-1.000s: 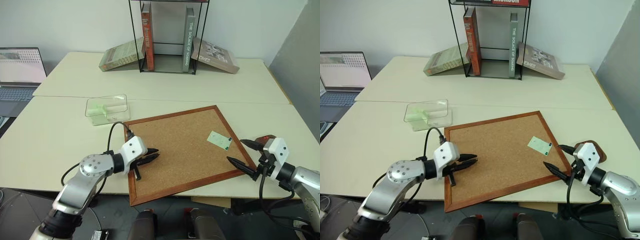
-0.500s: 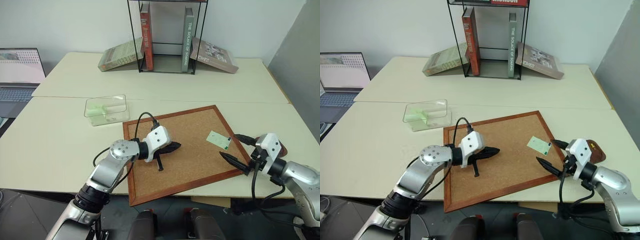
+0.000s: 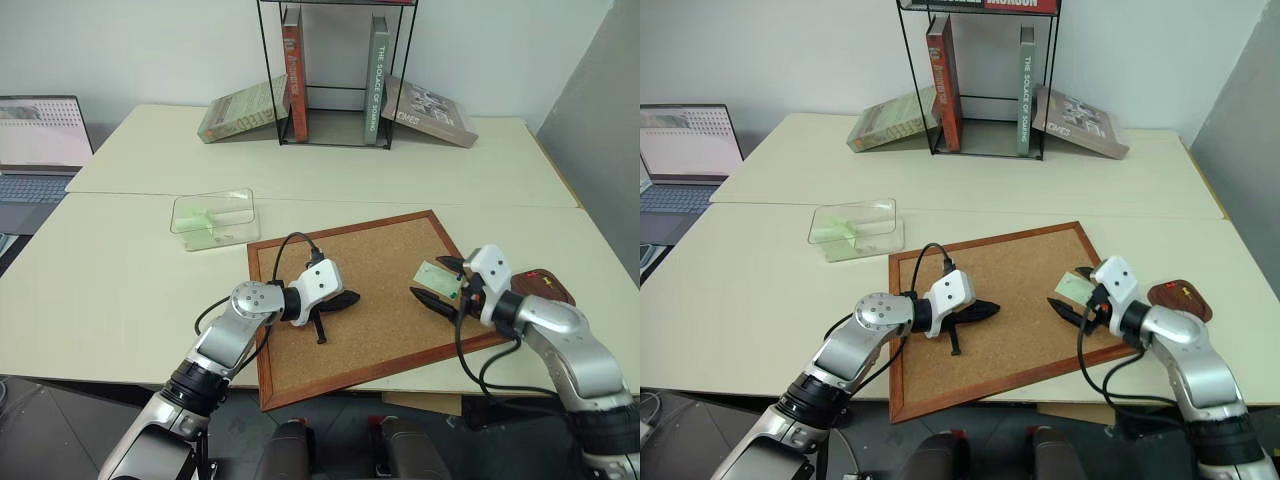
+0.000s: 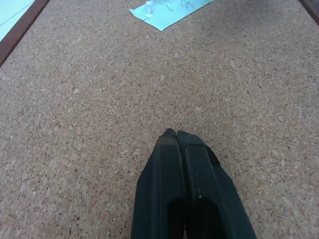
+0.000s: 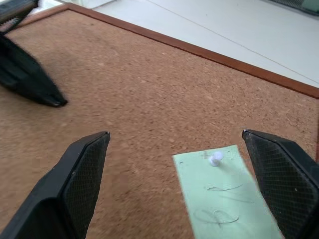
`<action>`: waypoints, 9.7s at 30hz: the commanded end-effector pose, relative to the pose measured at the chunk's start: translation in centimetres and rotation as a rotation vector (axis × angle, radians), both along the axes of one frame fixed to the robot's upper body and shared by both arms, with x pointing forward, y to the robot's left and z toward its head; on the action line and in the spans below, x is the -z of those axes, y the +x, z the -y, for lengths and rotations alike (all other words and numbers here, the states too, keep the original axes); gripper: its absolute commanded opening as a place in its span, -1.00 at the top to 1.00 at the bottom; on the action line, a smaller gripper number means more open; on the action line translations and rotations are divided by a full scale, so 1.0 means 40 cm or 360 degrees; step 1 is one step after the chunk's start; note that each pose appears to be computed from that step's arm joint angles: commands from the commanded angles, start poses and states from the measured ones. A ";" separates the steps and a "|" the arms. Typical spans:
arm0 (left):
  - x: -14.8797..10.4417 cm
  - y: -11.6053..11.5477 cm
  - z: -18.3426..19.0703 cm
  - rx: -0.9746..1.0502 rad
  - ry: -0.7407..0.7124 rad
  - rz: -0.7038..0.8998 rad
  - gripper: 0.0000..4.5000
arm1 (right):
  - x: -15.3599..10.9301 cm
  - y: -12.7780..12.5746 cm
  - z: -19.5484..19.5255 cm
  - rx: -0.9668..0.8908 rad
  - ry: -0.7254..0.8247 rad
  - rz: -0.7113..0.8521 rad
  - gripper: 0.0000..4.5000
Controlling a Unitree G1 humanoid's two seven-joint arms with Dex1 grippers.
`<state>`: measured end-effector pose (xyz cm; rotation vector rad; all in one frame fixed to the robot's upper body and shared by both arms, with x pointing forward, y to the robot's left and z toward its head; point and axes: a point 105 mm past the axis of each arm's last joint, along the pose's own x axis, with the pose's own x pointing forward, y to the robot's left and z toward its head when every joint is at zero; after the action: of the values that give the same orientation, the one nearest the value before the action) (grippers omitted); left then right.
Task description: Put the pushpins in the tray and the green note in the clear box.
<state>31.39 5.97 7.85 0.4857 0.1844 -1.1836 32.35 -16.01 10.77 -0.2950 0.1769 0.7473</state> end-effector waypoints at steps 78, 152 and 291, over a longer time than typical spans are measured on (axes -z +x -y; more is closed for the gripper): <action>0.025 -0.004 0.012 0.0027 0.0060 -0.0027 1.00 | -0.085 -0.032 0.388 0.0815 -0.0241 -0.0051 0.99; 0.023 -0.002 0.014 0.0012 0.0067 0.0005 1.00 | 0.005 0.009 0.172 0.0374 -0.0084 -0.0104 0.99; -0.124 0.021 0.039 -0.0008 -0.0188 0.0116 0.56 | -0.141 -0.062 0.056 0.0084 0.0261 0.0223 1.00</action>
<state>32.23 5.10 9.23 0.4763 0.1677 -1.1660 29.86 -18.88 14.92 -0.1804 0.0455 0.6659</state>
